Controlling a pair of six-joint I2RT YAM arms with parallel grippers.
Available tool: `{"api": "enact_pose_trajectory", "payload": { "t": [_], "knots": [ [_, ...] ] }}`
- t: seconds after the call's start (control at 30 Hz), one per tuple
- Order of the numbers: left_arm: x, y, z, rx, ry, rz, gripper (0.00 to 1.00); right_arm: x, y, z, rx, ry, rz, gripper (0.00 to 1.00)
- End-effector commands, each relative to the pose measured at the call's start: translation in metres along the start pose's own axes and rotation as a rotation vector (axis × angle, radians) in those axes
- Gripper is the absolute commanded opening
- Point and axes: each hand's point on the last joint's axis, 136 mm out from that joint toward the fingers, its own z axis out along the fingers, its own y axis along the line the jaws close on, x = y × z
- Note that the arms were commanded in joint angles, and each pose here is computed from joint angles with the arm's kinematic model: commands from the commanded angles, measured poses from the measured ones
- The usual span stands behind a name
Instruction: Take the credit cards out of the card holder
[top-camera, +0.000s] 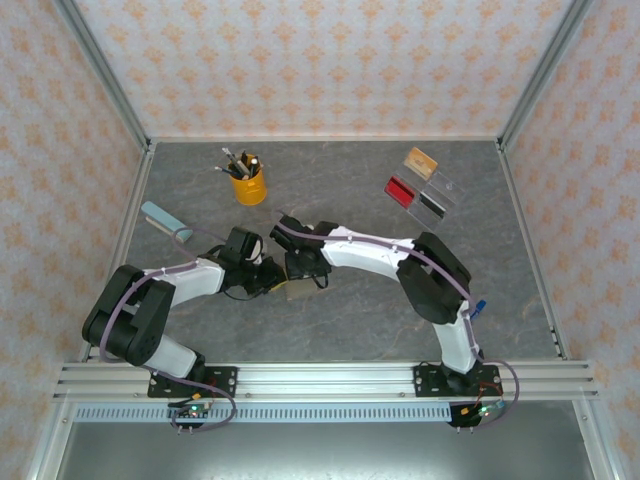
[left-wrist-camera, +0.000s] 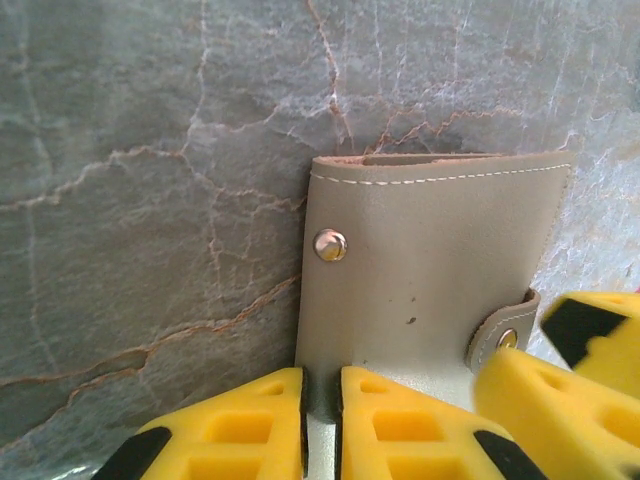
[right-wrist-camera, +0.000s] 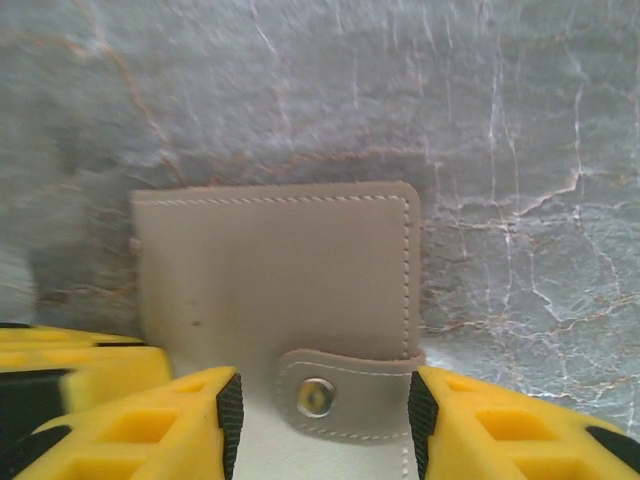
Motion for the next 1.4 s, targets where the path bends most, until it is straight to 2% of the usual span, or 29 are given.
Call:
{"api": "enact_pose_trajectory", "payload": {
  "t": [0.0, 0.17, 0.33, 0.5, 0.77, 1.2, 1.37],
  "knots": [
    [0.011, 0.026, 0.005, -0.092, 0.045, -0.033, 0.15, 0.007, -0.006, 0.003, 0.043, 0.039, -0.045, 0.49],
    [0.011, 0.026, 0.006, -0.091, 0.046, -0.034, 0.15, 0.015, -0.013, 0.016, 0.078, 0.07, -0.038, 0.48],
    [0.012, 0.027, 0.007, -0.093, 0.049, -0.035, 0.15, 0.013, -0.017, 0.021, 0.1, 0.051, -0.019, 0.39],
    [0.012, 0.028, 0.005, -0.093, 0.044, -0.034, 0.15, 0.01, -0.012, 0.021, -0.002, 0.031, 0.074, 0.3],
    [0.014, 0.029, 0.005, -0.094, 0.045, -0.038, 0.15, 0.0, -0.011, 0.01, -0.224, 0.006, 0.254, 0.25],
    [0.012, 0.022, 0.004, -0.072, 0.042, -0.038, 0.15, 0.004, -0.03, 0.016, -0.256, 0.027, 0.421, 0.2],
    [0.011, 0.02, 0.003, -0.065, 0.039, -0.038, 0.15, 0.003, -0.031, 0.016, -0.316, 0.032, 0.508, 0.18]
  ]
}}
